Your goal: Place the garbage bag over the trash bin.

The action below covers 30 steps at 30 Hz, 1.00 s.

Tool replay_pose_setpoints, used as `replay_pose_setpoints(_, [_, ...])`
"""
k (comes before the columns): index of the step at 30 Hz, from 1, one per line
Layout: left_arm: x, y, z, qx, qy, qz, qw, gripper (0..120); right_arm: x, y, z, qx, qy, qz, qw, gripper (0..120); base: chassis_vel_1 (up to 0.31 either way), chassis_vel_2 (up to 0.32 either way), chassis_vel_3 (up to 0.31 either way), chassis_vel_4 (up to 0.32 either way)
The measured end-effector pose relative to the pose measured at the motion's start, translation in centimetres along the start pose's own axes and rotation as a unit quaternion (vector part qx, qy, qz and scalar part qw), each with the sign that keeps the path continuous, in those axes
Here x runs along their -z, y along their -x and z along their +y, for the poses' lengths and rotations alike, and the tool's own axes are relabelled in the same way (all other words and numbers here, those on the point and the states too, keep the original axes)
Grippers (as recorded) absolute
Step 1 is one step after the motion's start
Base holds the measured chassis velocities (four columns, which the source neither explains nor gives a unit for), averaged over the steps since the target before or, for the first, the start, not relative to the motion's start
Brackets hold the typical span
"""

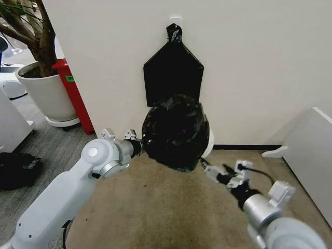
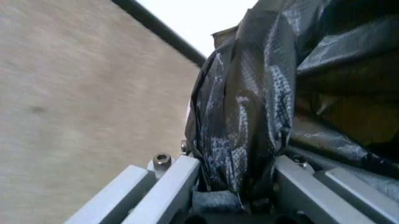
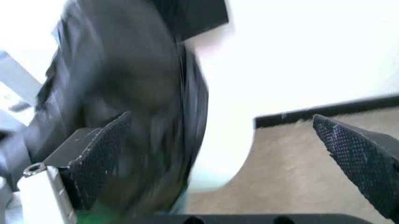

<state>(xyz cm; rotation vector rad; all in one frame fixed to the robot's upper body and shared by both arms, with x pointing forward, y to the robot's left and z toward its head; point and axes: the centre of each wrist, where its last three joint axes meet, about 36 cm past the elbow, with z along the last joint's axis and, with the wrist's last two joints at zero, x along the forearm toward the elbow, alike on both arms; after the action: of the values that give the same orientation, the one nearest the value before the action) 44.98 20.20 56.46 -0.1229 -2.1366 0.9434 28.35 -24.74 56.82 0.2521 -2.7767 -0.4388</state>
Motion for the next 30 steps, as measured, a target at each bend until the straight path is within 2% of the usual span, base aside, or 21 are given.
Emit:
replay_pose_setpoints(3, [-0.6, 0.1, 0.1, 0.023, 0.037, -0.012, 0.9990, 0, 2.2, 0.5, 0.3, 0.017, -0.040, -0.016, 0.999, 100, 0.000, 0.000, 0.000, 0.000])
replay_pose_setpoints(6, [-1.0, 0.3, 0.1, 0.036, 0.055, -0.018, 0.9977, 0, 3.2, 0.7, 0.5, 0.037, -0.066, -0.025, 0.997, 100, 0.000, 0.000, 0.000, 0.000])
replay_pose_setpoints(8, [-1.6, 0.6, 0.1, 0.054, 0.081, -0.025, 0.9950, 0, 4.7, 1.0, 0.9, 0.082, -0.113, -0.030, 0.990, 100, 0.000, 0.000, 0.000, 0.000])
replay_pose_setpoints(12, [-2.4, 1.0, -0.1, 0.065, 0.118, -0.041, 0.9900, 0, 6.4, 1.5, 2.1, 0.156, -0.150, -0.009, 0.976, 100, 0.000, 0.000, 0.000, 0.000])
replay_pose_setpoints(19, [-2.9, 1.0, -0.3, 0.066, 0.142, -0.051, 0.9863, 0, 6.5, 2.2, 4.3, 0.205, -0.166, 0.036, 0.964, 98, 0.000, 0.000, 0.000, 0.000])
replay_pose_setpoints(25, [-3.6, 1.1, -0.3, 0.058, 0.171, -0.068, 0.9812, 0, 6.4, 3.5, 6.9, 0.214, -0.165, 0.073, 0.960, 75, 0.000, 0.000, 0.000, 0.000])
replay_pose_setpoints(28, [-3.9, 1.2, -0.2, 0.054, 0.187, -0.079, 0.9776, 0, 6.2, 5.2, 9.0, 0.190, -0.154, 0.104, 0.964, 61, 0.000, 0.000, 0.000, 0.000])
replay_pose_setpoints(29, [-3.9, 1.2, -0.2, 0.054, 0.187, -0.079, 0.9776, 0, 6.2, 5.2, 9.0, 0.190, -0.154, 0.104, 0.964, 61, 0.000, 0.000, 0.000, 0.000])
replay_pose_setpoints(30, [-4.1, 1.3, -0.2, 0.054, 0.190, -0.080, 0.9771, 0, 6.4, 6.0, 10.0, 0.174, -0.146, 0.113, 0.967, 55, 0.000, 0.000, 0.000, 0.000])
